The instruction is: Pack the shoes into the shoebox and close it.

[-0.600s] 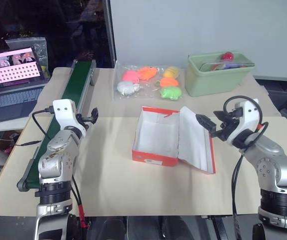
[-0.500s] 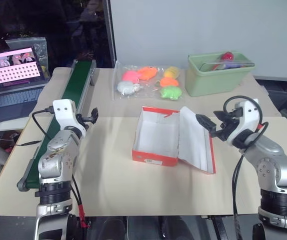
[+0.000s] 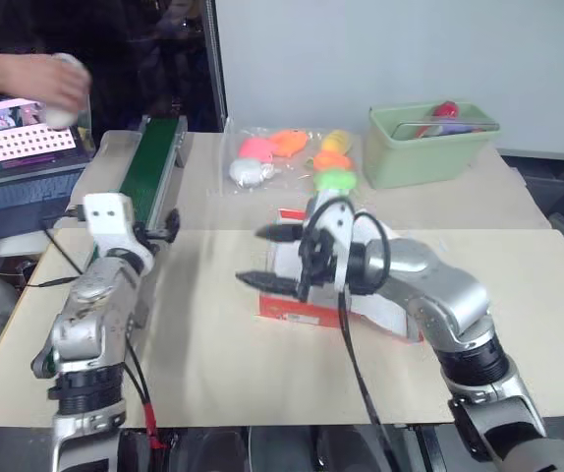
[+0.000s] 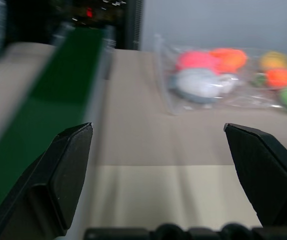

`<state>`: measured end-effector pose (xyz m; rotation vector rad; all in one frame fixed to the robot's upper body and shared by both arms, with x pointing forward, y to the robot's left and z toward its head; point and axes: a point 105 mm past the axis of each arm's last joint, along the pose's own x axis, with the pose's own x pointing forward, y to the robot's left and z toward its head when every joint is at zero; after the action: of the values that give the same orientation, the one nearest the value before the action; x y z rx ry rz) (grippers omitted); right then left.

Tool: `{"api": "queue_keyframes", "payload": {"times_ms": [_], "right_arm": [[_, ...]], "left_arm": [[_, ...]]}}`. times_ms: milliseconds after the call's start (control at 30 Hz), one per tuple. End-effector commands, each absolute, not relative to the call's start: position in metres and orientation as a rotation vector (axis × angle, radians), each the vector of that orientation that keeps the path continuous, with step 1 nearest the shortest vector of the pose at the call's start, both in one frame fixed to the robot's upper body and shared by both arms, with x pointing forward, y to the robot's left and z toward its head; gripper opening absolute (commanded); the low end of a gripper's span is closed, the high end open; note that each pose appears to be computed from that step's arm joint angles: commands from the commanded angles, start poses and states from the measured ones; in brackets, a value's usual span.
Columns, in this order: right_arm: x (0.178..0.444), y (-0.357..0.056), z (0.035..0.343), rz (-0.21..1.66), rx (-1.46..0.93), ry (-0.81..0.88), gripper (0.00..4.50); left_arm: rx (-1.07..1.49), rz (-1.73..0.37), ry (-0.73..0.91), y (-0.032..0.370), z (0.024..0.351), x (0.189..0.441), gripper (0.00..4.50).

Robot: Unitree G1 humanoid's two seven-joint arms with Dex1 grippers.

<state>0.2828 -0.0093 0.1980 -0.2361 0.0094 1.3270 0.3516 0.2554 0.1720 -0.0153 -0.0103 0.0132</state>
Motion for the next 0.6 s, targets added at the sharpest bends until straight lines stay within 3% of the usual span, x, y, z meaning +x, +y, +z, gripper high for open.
{"api": "queue_keyframes", "payload": {"times_ms": [33,167,600], "right_arm": [[0.277,-0.011,0.198,1.367,-0.328,-0.027,4.43],[0.277,-0.008,0.193,1.364,-0.350,-0.027,4.43],[0.279,-0.005,0.187,1.297,-0.313,-0.021,4.43]], "left_arm": [[0.031,-0.025,-0.038,0.270,0.189,0.330,4.50],[0.070,0.071,0.057,0.310,0.177,0.309,4.50],[0.051,0.036,0.212,0.312,0.143,0.309,4.50]]}}
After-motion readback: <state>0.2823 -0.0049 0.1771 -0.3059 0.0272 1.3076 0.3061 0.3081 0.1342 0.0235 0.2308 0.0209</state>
